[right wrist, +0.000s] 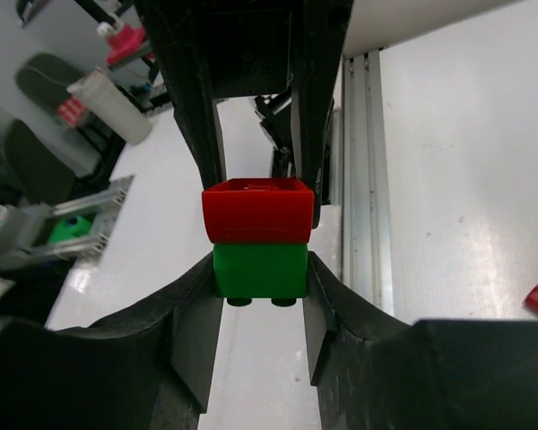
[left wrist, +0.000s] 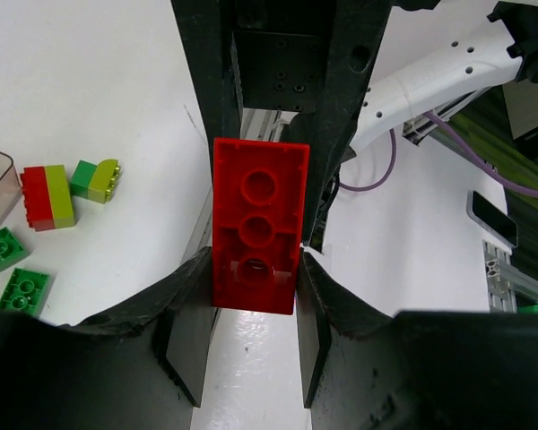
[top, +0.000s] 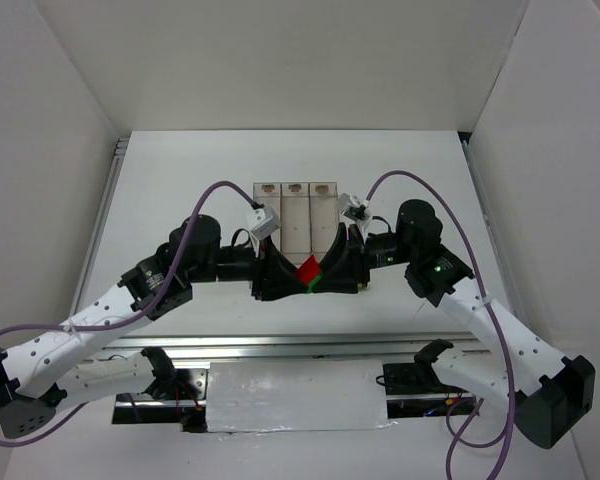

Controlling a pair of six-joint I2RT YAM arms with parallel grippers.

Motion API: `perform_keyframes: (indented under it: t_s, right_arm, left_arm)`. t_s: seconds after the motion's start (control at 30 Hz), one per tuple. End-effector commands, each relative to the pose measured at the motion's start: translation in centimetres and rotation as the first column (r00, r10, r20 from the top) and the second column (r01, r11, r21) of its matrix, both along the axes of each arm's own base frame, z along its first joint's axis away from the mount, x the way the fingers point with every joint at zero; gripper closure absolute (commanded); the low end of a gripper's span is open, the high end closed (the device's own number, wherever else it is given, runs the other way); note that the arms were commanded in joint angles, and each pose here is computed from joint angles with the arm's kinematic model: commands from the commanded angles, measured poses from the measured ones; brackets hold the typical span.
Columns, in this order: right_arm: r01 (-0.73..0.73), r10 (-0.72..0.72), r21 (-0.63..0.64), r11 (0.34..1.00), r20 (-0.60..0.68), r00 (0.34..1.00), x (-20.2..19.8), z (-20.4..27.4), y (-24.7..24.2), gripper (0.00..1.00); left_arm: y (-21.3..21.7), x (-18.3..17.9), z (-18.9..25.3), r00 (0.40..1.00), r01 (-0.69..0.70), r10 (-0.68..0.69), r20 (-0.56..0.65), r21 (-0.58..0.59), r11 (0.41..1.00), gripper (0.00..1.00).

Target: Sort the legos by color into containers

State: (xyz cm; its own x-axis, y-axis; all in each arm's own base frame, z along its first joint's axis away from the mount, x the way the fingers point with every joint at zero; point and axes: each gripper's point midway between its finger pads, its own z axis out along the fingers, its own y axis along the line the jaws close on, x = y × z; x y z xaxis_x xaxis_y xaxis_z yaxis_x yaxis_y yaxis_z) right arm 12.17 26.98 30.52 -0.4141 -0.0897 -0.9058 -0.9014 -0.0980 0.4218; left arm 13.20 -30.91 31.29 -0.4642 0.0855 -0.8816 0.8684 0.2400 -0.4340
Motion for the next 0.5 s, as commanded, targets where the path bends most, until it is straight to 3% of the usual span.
perform_keyframes:
  t_s: [0.0, 0.1, 0.33, 0.4, 0.47]
  right_arm:
    - [0.013, -0.014, 0.021, 1.0, 0.038, 0.999, 0.6, 0.5, 0.3, 0.77]
    - [0.023, -0.024, 0.019, 1.0, 0.037, 0.999, 0.7, 0.4, 0.3, 1.0]
    - [0.107, -0.107, 0.0, 0.994, 0.022, 0.994, 2.6, -2.3, -0.1, 1.0]
    - [0.139, -0.14, -0.012, 0.99, -0.002, 0.99, 3.6, -3.6, -0.2, 1.0]
    - [0.15, -0.151, -0.031, 0.988, -0.039, 0.988, 4.3, -4.7, -0.2, 1.0]
  left_arm:
    - [-0.5, -0.2, 1.5, 0.999, 0.032, -0.03, 0.033, -0.056, 0.998, 1.0]
    - [-0.5, 0.1, 1.5, 0.999, 0.016, -0.015, 0.038, -0.051, 0.999, 1.0]
    - [3.2, 6.5, 1.0, 0.961, -0.274, 0.274, -0.044, -0.005, 0.962, 1.0]
    - [4.4, 8.8, 0.4, 0.942, -0.327, 0.326, -0.077, -0.001, 0.945, 1.0]
    - [4.2, 9.0, -0.2, 0.953, -0.282, 0.28, -0.113, -0.007, 0.959, 1.0]
